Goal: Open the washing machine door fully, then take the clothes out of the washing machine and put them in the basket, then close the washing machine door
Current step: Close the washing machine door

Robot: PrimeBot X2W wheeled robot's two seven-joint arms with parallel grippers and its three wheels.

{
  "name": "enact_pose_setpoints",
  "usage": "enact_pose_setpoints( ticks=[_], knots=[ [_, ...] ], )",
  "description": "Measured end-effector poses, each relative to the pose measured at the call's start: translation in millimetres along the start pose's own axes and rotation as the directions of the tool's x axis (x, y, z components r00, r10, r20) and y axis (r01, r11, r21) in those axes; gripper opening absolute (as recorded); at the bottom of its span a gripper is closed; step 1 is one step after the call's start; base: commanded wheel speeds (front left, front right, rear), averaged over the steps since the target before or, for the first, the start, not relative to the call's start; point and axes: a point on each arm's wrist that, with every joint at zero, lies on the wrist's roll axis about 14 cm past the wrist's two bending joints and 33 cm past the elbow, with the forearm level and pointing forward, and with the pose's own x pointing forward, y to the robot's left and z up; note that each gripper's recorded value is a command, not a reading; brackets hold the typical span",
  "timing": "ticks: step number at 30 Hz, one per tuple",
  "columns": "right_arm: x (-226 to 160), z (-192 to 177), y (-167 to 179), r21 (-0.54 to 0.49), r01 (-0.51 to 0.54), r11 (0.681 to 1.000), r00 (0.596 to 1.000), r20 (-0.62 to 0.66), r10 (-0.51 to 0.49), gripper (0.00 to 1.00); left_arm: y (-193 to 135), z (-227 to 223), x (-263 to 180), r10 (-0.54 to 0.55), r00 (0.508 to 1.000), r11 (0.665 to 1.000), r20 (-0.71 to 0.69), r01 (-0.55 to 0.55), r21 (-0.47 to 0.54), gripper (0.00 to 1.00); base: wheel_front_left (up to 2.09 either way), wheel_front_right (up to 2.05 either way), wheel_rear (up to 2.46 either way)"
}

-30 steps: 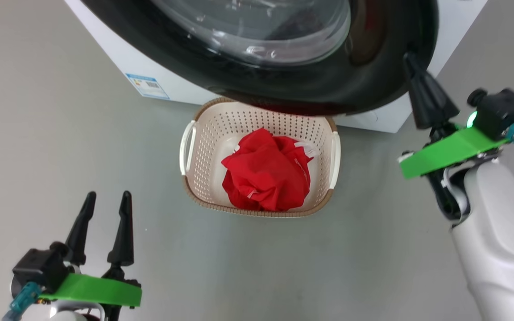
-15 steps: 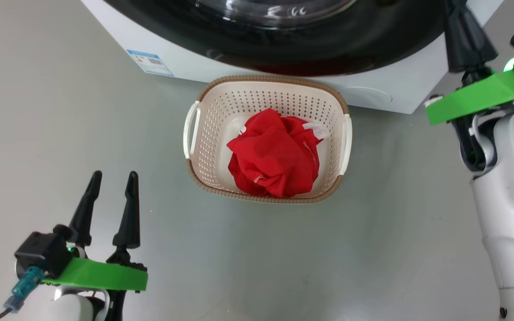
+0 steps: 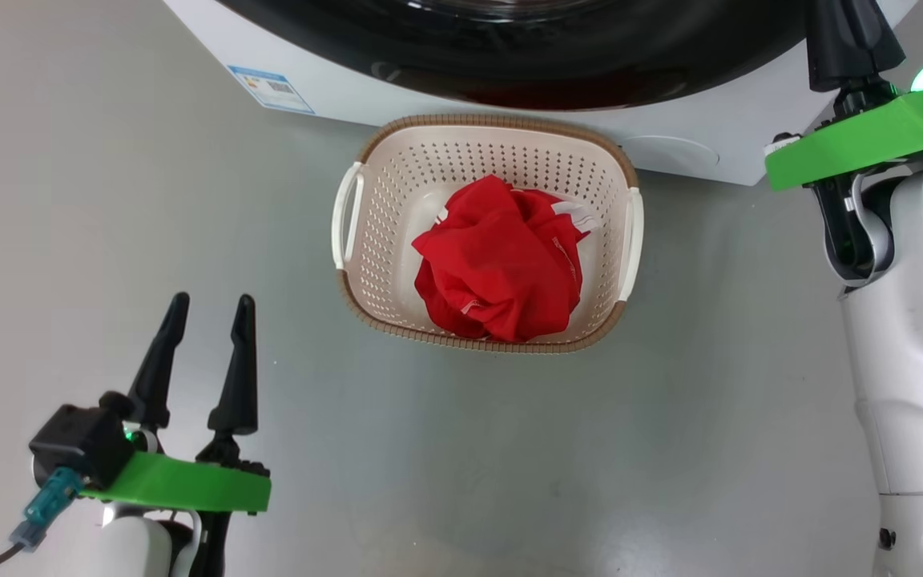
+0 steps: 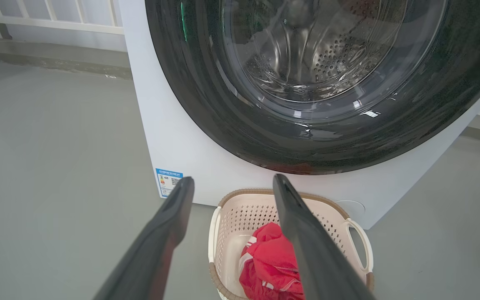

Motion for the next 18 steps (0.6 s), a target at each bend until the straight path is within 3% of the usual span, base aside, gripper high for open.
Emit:
enact_pose_setpoints(
  ticks=[18],
  knots=[
    [-6, 16, 13, -0.054, -0.042, 0.998, 0.999, -0.002, 0.042, 0.00, -8, 11, 1, -0.030, 0.999, 1.000, 0.026, 0.030, -0.001, 1.00, 0.00, 0.00, 0.00]
  ],
)
